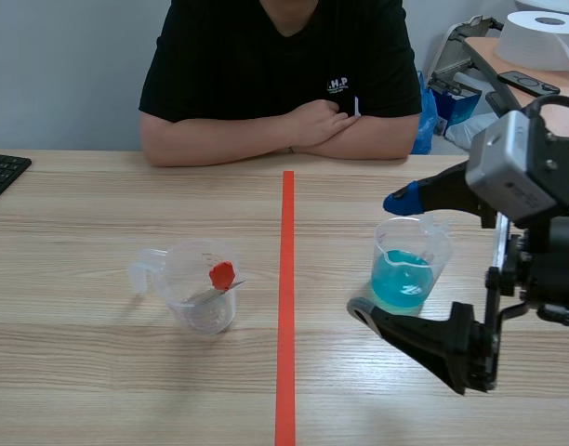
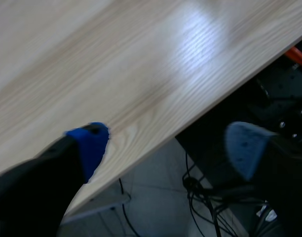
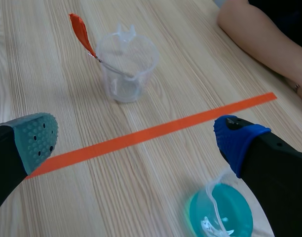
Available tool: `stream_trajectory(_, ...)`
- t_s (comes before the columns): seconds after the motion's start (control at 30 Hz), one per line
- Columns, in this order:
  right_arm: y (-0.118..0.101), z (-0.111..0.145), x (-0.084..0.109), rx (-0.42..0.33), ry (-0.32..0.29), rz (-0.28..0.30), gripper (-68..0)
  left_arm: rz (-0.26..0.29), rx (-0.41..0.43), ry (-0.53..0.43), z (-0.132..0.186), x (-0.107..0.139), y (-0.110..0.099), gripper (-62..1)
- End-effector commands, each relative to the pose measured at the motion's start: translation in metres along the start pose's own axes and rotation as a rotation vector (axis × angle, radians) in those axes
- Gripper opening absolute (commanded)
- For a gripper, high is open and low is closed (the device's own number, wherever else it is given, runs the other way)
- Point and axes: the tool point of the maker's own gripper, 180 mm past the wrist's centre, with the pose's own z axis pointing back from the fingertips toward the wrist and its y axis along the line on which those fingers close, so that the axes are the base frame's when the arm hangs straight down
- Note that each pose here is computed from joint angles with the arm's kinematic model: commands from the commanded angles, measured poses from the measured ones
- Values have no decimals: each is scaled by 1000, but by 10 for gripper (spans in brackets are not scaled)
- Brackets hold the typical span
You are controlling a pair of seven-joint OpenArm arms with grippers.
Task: Do the redox reaction experiment.
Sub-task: 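Lift the metal plate out of the left beaker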
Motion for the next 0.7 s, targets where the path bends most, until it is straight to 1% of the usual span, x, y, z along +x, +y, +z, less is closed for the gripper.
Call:
stream_trajectory(0.0,-5,-8,15,-1,-54,25,4,-22,-21,-12,0,3,-4,-331)
stream_trajectory(0.03,-4,-14,16,8,-60,33,4,-29,-30,8,2,-3,-6,-396)
stream_trajectory(0.07,-2,-20,15,17,-63,42,4,-36,-38,23,3,-8,-7,-447)
stream_trajectory(0.1,-1,-27,16,29,-67,52,4,-38,-43,39,5,-13,-8,-485)
stream_trajectory(0.17,4,-40,16,53,-74,67,4,-47,-58,64,7,-22,-12,-519)
stream_trajectory(0.27,15,-59,14,94,-77,95,4,-39,-49,84,8,-31,-12,-524)
stream_trajectory(0.4,27,-82,16,142,-85,135,4,-43,-42,114,3,-46,-15,-524)
stream_trajectory(0.47,29,-91,17,156,-92,153,4,-51,-46,129,0,-53,-18,-524)
stream_trajectory(0.6,31,-105,15,178,-86,177,-30,-63,-56,156,-9,-64,-26,-524)
stream_trajectory(0.67,30,-111,15,178,-86,186,-60,-68,-63,169,-13,-70,-30,-524)
